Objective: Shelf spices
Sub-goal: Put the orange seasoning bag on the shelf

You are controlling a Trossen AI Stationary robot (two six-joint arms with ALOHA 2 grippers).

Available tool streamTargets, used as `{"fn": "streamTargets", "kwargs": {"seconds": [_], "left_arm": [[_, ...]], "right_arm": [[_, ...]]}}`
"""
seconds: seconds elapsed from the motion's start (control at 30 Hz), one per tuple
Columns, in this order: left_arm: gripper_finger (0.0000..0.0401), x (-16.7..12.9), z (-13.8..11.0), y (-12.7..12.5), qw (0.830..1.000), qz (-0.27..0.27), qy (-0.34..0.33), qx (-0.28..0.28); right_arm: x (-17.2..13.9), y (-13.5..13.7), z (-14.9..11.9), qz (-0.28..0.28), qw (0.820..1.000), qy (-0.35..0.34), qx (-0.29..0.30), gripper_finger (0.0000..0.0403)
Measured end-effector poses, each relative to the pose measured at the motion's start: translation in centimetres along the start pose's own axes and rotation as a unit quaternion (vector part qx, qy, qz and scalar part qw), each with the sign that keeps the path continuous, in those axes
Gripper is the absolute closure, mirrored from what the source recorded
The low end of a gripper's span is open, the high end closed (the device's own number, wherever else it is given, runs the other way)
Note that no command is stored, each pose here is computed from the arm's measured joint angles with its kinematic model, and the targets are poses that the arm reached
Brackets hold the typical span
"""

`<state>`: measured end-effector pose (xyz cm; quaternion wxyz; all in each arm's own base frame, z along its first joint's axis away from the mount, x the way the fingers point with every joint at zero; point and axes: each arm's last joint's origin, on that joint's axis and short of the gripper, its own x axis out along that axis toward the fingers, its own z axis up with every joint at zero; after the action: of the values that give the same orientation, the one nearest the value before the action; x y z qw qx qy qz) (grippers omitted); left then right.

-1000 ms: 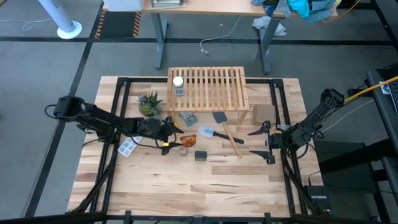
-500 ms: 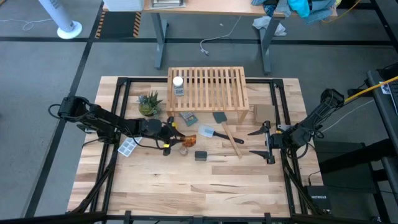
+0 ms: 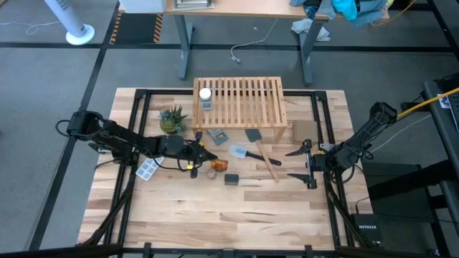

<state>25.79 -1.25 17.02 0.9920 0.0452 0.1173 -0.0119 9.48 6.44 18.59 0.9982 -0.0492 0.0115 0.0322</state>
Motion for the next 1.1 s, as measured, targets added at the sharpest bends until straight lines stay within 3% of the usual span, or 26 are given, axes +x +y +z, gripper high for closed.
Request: {"fn": "streamTargets", "kwargs": {"seconds": [0.2, 0.57, 0.73, 0.87, 1.1], "left_arm": [[0.0400, 0.1, 0.3, 0.0, 1.000, 0.000, -0.003, 0.007], [0.0388, 0.0, 1.1, 0.1, 0.995, 0.007, -0.039, 0.093], [0.0385, -0.7, 1.8, 0.1, 0.994, 0.004, -0.038, 0.102], [0.0358, -1.6, 2.0, 0.2, 0.995, -0.004, -0.014, 0.098], [0.0275, -1.8, 4.0, 0.3, 0.996, -0.008, 0.008, 0.084]], "right_arm": [[0.0, 0.0, 0.0, 0.000, 1.000, 0.000, 0.000, 0.0056], [0.0, 0.0, -0.1, 0.000, 1.000, 0.002, -0.002, 0.0056], [0.0, 0.0, -0.1, 0.000, 1.000, 0.002, -0.002, 0.0056], [0.0, 0.0, -0.1, 0.000, 1.000, 0.002, -0.002, 0.0056], [0.0, 0.0, -0.1, 0.000, 1.000, 0.002, -0.002, 0.0056]]}}
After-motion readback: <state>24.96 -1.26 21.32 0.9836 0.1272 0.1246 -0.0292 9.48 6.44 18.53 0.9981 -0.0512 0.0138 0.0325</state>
